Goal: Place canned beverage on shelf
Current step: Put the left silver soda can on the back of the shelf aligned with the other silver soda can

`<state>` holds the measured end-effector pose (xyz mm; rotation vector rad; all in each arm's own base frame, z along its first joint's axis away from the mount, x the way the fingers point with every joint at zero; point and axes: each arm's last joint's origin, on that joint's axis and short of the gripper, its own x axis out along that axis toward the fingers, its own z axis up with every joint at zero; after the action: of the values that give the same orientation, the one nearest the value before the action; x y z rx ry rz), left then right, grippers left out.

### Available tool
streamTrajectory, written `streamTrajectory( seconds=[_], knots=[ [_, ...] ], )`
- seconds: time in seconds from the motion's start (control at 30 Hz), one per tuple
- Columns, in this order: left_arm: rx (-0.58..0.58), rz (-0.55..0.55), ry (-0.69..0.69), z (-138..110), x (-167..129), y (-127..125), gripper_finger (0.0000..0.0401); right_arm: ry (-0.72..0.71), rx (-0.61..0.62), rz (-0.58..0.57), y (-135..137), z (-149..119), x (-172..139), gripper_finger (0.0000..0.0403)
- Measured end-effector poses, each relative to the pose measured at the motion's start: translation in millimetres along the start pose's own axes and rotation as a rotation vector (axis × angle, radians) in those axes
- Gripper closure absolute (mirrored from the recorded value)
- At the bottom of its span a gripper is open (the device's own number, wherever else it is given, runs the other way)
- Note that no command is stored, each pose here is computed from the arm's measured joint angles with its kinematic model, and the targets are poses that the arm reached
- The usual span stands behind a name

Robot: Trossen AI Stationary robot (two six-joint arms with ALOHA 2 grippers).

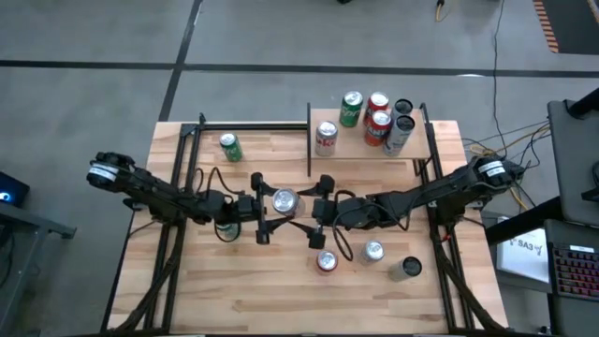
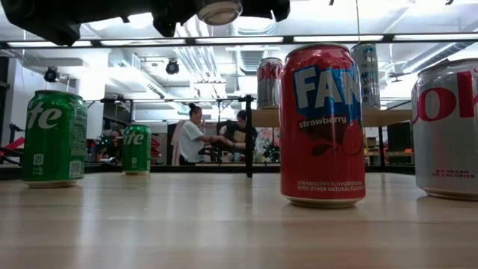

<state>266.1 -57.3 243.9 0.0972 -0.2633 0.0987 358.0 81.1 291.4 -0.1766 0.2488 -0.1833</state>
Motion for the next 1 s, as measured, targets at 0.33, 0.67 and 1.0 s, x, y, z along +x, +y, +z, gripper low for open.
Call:
streamTrajectory(
  seconds=[0.33, 0.67, 1.0],
  knots=[
    [-0.001, -0.004, 0.008, -1.3, 1.7, -1.0, 0.0117, -0.014, -0.024, -0.004, 0.0, -1.1, 4.1, 0.0093],
    [-0.015, -0.002, -0.008, 4.4, 0.3, -1.3, 0.0016, 0.071, -0.08, -0.087, -4.2, -10.9, 6.0, 0.0123],
    [-0.005, 0.019, -0.046, 18.3, 2.0, 2.5, 0.0028, 0.114, -0.077, -0.127, -7.1, -11.6, 1.5, 0.0123]
  ],
)
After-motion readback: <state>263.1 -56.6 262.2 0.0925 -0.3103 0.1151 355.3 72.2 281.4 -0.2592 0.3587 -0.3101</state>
